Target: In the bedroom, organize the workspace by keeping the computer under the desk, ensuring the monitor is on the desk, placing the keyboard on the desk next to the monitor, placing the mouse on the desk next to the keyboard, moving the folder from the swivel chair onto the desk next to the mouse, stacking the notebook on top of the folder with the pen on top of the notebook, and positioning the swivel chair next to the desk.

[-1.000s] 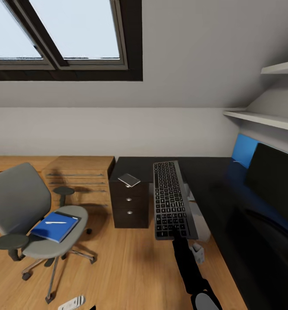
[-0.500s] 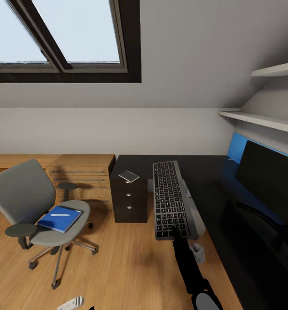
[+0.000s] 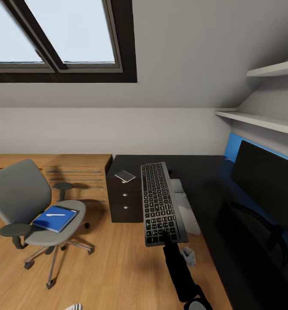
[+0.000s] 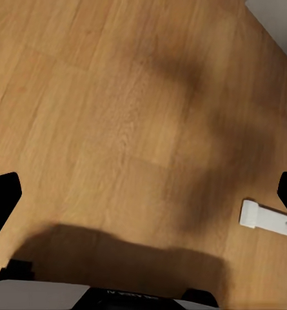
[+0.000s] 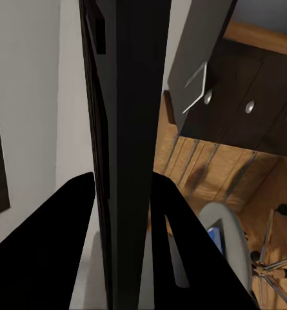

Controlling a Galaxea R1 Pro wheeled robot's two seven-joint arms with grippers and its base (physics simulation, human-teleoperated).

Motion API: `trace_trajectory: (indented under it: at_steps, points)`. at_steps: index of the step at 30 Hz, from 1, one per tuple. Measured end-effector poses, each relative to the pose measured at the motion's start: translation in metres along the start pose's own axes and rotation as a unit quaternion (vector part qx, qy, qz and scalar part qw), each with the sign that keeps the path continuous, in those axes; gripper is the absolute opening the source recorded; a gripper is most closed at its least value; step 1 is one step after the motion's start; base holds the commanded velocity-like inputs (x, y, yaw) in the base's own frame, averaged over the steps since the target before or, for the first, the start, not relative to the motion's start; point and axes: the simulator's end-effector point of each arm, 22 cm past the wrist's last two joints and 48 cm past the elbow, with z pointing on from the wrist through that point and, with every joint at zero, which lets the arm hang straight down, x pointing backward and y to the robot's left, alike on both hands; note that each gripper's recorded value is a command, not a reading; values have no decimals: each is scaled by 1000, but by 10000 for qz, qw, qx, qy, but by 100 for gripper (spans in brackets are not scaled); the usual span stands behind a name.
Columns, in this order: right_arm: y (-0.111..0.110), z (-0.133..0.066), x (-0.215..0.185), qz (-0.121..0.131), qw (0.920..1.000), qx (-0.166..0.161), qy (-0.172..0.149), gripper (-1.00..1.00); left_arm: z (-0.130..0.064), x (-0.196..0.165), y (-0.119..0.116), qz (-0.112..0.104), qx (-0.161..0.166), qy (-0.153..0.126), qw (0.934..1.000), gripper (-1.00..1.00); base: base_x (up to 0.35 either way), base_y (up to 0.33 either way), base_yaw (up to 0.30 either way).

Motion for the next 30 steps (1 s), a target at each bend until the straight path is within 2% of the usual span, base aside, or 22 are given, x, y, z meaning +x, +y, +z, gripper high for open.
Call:
trace_trajectory:
  at_steps: [7, 20, 30]
  points:
    - [0, -1, 5, 0, 10000, 2, 50, -100, 0, 0, 2, 8, -12, 5, 10000, 100, -17, -273, 0]
    - [-3, 0, 1, -19, 10000, 28, 23, -100, 0, 0, 2, 8, -23, 14, 10000, 100, -238, -214, 0]
    - [-4, -1, -1, -30, 10000, 39, 19, -100, -1, -2, 6, 37, -46, -2, 10000, 100, -16, -336, 0]
